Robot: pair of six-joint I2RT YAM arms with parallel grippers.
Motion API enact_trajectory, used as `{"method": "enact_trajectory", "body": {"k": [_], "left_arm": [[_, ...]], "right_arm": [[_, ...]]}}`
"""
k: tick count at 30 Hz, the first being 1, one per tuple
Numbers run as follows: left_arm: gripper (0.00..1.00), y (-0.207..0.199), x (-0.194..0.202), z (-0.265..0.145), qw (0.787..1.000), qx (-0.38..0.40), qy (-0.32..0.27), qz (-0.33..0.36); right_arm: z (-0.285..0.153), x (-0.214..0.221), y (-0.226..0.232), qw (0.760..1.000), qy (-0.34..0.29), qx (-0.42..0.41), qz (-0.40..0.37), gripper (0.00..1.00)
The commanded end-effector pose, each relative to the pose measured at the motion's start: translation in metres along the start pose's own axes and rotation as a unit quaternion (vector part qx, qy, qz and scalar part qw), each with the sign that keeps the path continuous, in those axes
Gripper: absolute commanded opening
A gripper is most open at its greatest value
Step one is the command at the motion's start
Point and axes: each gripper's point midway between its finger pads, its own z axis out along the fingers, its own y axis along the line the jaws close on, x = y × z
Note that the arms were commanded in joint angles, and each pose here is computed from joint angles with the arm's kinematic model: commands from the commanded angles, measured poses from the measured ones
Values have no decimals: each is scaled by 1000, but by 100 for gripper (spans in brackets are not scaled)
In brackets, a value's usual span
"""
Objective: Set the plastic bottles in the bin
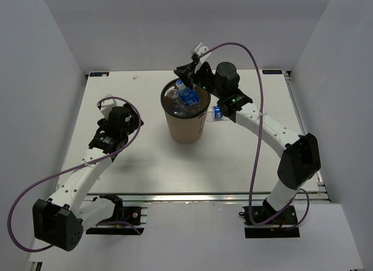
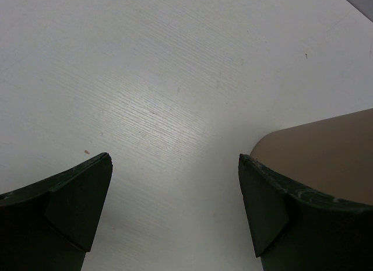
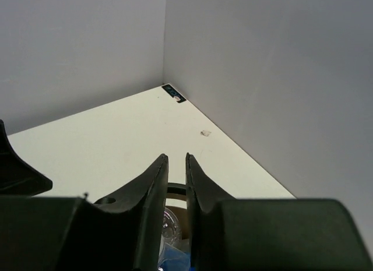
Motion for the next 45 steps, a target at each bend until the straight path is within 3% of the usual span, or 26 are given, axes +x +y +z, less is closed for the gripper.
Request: {"method": "enact_trajectory", "body": {"k": [1,5,14,22,26,35,38,41,45], "left_arm": [[98,3,-1,1,1000,-2,-2,3],[98,2,-1,1,1000,-2,-3,1],[98,3,1,1,1000,-4,1,2],[98,4,1,1,1000,-5,0,5],[98,4,0,2,1000,-6,-1,4],[98,6,1,0,1000,-7,-2,2],[98,3,1,0,1000,-1,1,2],[98,2,0,0,1000,-1,1,3],[98,-2,-4,-1,1000,6,-2,-1]], "right_arm": [[-14,39,-1,997,68,16,12,22],[-31,81,-1,993,111,36,26,22],[-48,132,-9,979,182,81,36,18],[-81,217,-8,954,263,131,68,1],[-80,201,-3,964,221,123,78,1],[-94,226,-3,952,250,146,95,0],[-85,209,-7,955,241,144,92,1],[-69,172,-14,964,211,139,81,8],[-44,106,-19,981,153,110,52,9]]}}
